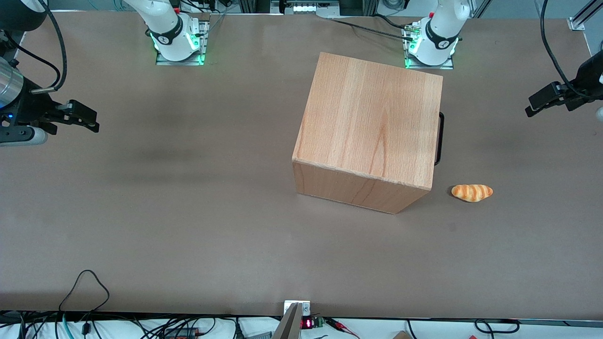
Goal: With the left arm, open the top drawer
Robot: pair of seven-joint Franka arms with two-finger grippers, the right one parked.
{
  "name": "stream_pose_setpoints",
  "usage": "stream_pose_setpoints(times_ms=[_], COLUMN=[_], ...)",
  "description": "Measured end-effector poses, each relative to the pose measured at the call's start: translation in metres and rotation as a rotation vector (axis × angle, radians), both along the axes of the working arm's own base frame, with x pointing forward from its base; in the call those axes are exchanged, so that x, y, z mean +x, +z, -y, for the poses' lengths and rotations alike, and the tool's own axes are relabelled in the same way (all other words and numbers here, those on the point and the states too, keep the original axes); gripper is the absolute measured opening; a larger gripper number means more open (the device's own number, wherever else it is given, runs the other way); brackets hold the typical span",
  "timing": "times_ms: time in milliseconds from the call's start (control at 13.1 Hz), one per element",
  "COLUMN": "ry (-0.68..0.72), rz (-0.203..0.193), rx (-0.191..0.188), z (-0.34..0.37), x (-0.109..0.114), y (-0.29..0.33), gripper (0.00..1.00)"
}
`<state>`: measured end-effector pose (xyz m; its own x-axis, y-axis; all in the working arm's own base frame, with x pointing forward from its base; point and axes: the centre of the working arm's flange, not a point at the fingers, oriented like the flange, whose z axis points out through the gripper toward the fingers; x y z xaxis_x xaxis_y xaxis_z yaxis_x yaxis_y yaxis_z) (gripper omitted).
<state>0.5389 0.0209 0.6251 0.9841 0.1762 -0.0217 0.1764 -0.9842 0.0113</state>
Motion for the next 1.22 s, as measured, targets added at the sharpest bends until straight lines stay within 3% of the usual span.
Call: stream_pose_setpoints(times_ms=[686, 838, 1067, 1219], ry=[-0.002, -0.003, -0.003, -0.007], rz=[-0.006, -0.026, -0.065, -0.082], rx=[-0.006, -0.019, -0.07, -0.077], z=[0.002, 0.004, 0.01, 0.013], x=[-0.001, -0.001, 0.004, 0.011], y=[-0.002, -0.012, -0.039, -0.059], gripper=[1.0, 1.0, 1.0, 1.0])
